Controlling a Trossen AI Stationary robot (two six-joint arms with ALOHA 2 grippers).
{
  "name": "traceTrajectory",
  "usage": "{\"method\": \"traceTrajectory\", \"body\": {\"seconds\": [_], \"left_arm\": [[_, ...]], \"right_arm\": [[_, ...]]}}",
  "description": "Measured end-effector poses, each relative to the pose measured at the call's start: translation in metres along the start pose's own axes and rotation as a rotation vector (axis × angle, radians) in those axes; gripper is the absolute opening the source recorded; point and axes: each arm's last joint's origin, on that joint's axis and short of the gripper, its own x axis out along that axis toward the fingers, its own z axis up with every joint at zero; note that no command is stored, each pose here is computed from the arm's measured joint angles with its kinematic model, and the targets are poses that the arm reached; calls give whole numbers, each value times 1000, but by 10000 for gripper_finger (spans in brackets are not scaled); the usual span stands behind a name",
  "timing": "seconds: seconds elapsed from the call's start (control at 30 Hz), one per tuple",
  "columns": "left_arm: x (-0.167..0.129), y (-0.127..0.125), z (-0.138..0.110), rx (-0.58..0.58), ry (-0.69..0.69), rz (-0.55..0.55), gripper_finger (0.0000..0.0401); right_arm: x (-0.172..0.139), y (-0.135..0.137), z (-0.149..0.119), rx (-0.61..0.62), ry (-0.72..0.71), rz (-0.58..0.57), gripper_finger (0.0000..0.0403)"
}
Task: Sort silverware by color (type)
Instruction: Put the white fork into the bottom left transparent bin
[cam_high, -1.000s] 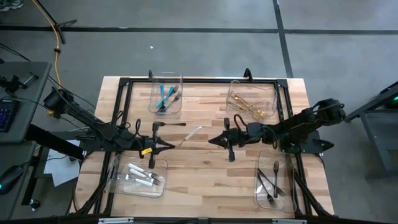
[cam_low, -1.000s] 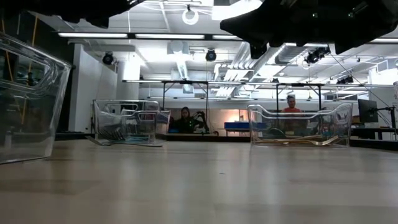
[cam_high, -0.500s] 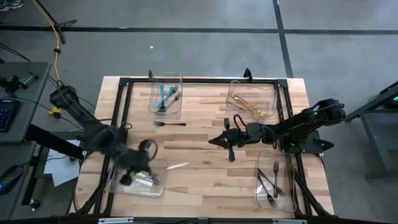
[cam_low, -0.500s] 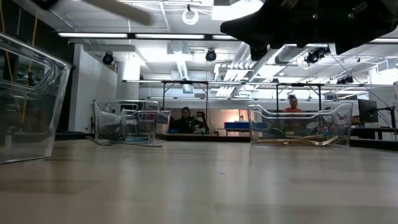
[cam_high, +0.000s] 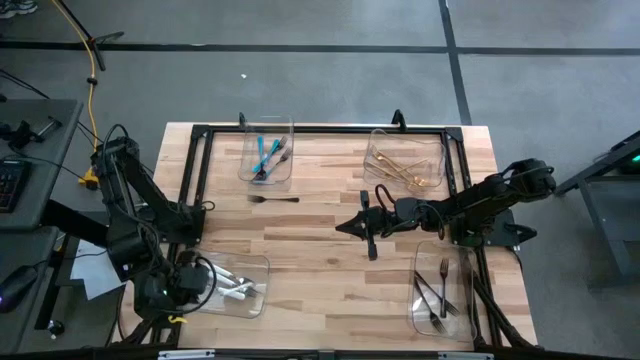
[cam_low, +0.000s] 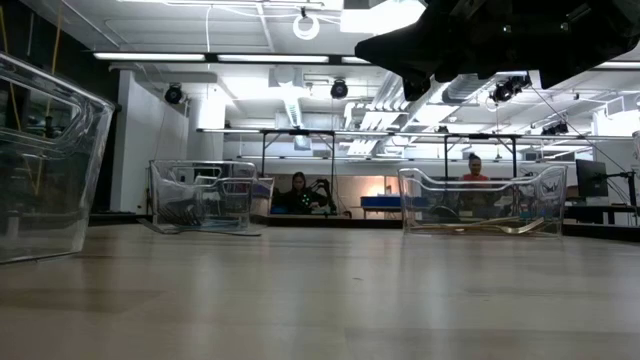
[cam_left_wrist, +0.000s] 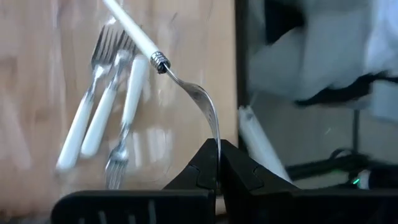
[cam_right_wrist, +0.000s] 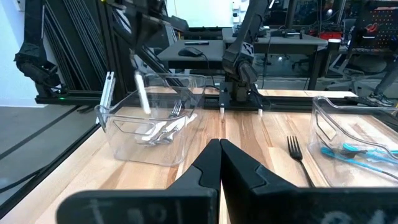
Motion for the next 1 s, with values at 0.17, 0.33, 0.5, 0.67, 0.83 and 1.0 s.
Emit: {"method": "traceTrajectory", "body": {"seconds": [0.17, 0.33, 0.5, 0.67, 0.83, 1.0], "left_arm": [[7, 6, -1, 13, 69, 8, 0], [19, 16, 0, 36, 160, 5, 0], [31, 28, 8, 86, 182, -8, 0], [37, 40, 16, 71, 211, -13, 0], [38, 49, 24, 15, 199, 9, 10], [38, 55, 32, -35, 183, 19, 26]], "right_arm": [[0, 0, 0, 0, 0, 0, 0], [0, -1, 0, -1, -2, -19, 0], [0, -1, 0, -2, -2, -21, 0], [0, -1, 0, -3, -2, -21, 0], [0, -1, 0, -3, -2, -22, 0], [0, -1, 0, -3, -1, -24, 0]]}}
